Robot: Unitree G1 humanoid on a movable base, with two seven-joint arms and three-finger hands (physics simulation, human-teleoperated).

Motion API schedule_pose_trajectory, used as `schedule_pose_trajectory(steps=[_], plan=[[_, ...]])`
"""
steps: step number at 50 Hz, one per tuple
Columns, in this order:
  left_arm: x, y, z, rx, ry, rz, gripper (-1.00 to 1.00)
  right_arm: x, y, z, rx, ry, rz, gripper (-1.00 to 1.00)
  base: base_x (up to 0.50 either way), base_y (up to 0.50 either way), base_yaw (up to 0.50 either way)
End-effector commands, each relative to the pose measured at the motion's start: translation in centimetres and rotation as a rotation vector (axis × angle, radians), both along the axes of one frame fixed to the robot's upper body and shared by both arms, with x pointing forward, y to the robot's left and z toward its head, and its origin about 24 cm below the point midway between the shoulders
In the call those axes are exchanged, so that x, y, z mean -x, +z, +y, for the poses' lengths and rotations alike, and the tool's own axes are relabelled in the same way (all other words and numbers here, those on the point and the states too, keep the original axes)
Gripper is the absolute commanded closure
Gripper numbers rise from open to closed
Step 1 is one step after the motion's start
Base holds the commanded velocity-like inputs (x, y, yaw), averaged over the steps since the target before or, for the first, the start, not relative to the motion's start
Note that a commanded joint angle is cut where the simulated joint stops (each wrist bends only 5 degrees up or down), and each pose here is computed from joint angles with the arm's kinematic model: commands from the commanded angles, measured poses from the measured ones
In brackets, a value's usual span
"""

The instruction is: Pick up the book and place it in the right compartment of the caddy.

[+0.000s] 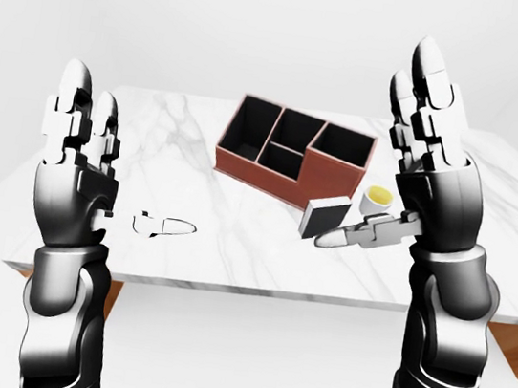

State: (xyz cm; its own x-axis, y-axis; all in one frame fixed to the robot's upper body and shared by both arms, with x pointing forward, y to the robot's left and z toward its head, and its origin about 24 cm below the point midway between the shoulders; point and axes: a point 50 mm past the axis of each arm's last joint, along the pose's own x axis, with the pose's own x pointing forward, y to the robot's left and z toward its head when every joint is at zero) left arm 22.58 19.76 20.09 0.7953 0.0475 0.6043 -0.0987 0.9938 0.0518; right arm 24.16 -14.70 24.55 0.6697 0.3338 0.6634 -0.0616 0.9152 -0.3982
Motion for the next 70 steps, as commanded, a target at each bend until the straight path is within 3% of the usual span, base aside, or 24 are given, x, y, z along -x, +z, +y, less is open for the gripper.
schedule_pose_trajectory(steps=[1,70], plan=[[0.0,0.0,0.0,0.000,-0.002,0.000,-1.00,0.1,0.1,-0.1,-0.008,-0.001,-0.006,-1.00,0.21,0.00,0.00],[0.0,-0.3,-0.1,-0.018,0.004,0.016,-1.00,1.2,0.6,-0.9,-0.005,0.014,-0.041,-1.00,0.21,0.00,0.00]])
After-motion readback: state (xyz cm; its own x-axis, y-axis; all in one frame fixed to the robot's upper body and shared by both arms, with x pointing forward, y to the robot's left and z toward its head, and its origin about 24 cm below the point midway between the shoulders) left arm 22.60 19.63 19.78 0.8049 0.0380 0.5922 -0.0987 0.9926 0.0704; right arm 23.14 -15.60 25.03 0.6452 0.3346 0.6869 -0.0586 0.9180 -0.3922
